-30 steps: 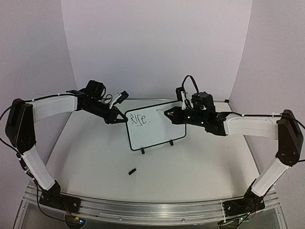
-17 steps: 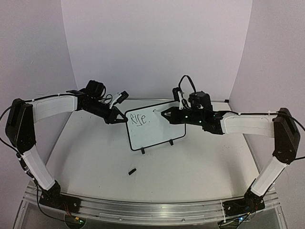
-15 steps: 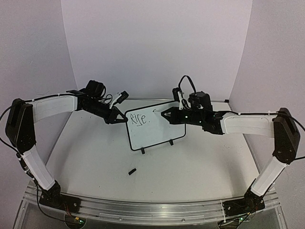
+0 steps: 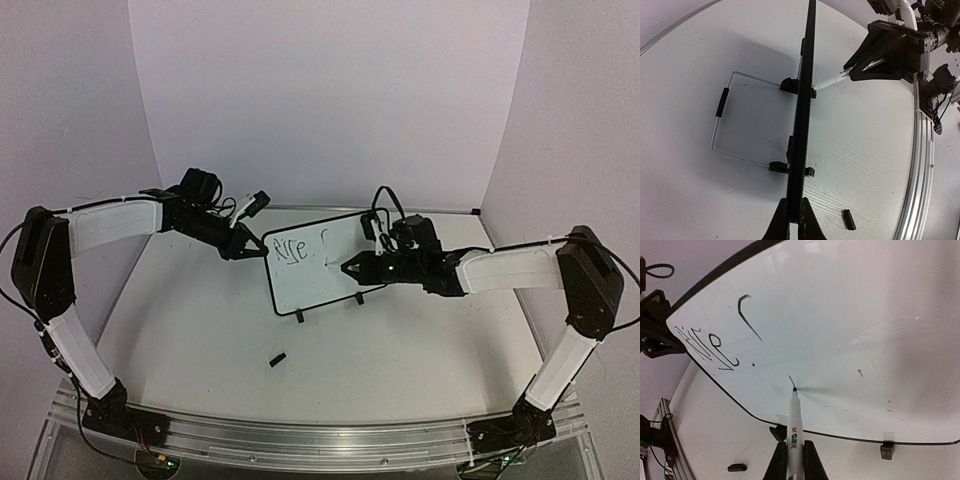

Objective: Write a sentence on the whiteboard

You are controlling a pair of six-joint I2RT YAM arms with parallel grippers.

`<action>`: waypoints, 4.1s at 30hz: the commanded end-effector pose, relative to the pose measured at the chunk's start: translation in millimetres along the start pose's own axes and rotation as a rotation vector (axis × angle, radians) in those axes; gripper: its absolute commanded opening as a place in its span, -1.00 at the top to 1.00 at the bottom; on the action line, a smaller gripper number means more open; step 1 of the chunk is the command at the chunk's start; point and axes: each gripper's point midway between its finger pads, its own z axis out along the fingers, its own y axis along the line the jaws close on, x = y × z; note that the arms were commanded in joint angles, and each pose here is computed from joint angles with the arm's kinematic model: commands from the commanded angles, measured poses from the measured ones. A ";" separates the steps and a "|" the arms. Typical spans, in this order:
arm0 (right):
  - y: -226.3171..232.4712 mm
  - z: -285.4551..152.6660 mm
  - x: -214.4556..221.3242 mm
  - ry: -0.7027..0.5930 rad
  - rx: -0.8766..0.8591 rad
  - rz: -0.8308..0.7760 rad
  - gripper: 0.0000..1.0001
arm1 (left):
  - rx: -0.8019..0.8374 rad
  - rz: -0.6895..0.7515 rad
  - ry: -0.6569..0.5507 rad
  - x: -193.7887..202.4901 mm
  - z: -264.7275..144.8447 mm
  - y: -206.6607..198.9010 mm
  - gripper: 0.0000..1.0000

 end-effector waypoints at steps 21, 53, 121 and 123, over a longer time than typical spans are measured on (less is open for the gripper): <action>34.3 -19.0 -51.8 -0.135 -0.100 -0.021 1.00 | -0.005 -0.047 0.136 37.0 15.4 1.2 1.00; 11.7 -27.5 -63.2 -0.211 0.039 -0.023 1.00 | -0.003 -0.048 0.137 37.0 16.2 1.2 1.00; -5.5 -17.4 -41.3 -0.121 0.021 -0.003 1.00 | -0.006 -0.041 0.149 39.4 18.0 -0.9 1.00; -3.0 -19.7 -48.4 -0.139 0.022 -0.010 1.00 | -0.006 -0.040 0.148 38.8 17.8 -0.9 1.00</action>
